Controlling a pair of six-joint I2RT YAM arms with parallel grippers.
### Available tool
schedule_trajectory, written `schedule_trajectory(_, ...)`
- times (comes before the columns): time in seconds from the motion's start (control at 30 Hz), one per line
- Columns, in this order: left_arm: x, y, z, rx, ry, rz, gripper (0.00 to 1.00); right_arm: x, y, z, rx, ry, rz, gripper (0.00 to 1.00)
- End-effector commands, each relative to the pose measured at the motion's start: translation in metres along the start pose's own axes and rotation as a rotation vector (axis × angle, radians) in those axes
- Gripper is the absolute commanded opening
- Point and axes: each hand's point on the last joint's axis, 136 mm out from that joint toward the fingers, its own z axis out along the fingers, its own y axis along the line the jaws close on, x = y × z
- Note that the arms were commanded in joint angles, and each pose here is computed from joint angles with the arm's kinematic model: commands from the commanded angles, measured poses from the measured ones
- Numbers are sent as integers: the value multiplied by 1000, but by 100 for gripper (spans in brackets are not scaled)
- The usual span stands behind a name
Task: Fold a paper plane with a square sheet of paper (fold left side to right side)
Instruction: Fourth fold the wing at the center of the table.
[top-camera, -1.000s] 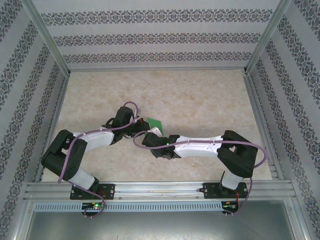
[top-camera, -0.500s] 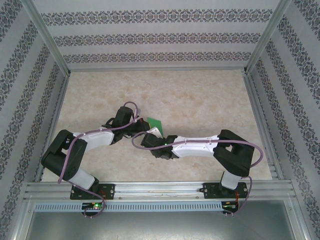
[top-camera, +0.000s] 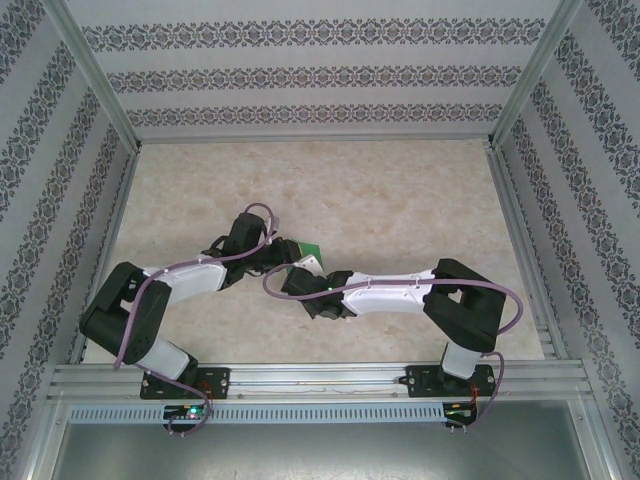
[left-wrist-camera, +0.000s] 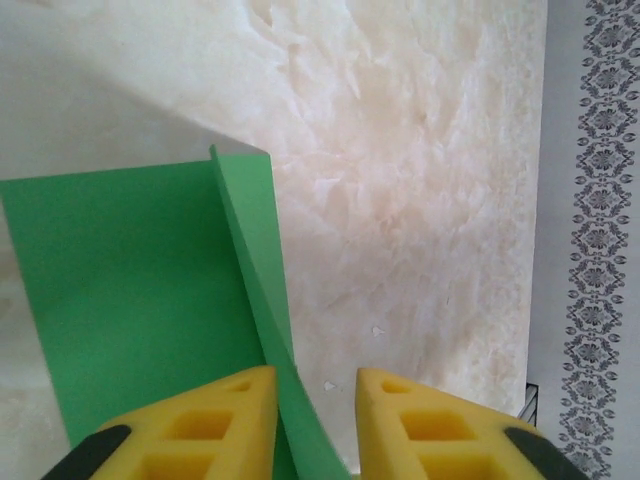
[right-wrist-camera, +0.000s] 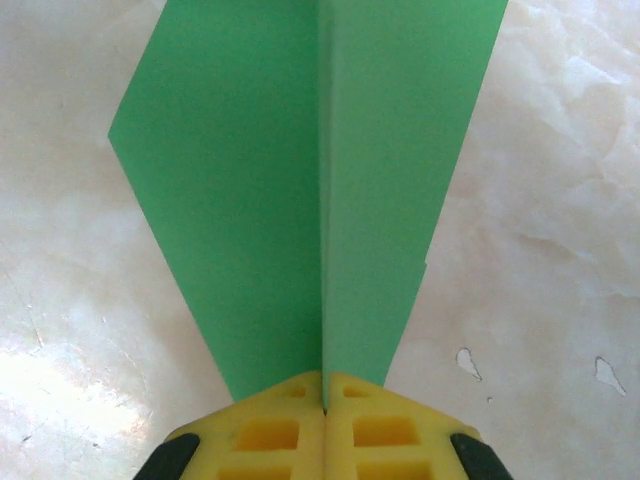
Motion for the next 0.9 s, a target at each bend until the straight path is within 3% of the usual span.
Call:
schedule_trajectory(0.0,-5,16,-18,-25,-37,-32,32,4,1,3,24,17,-34,0)
schedule_trajectory(0.4,-13,57,-88,-80,-124,-80,37,3,13,0,-97,68,-15,0)
schedule_trajectory(0.87,7,56,-81,-28,-26,-67,36,2,35,-11,-516,187,167,0)
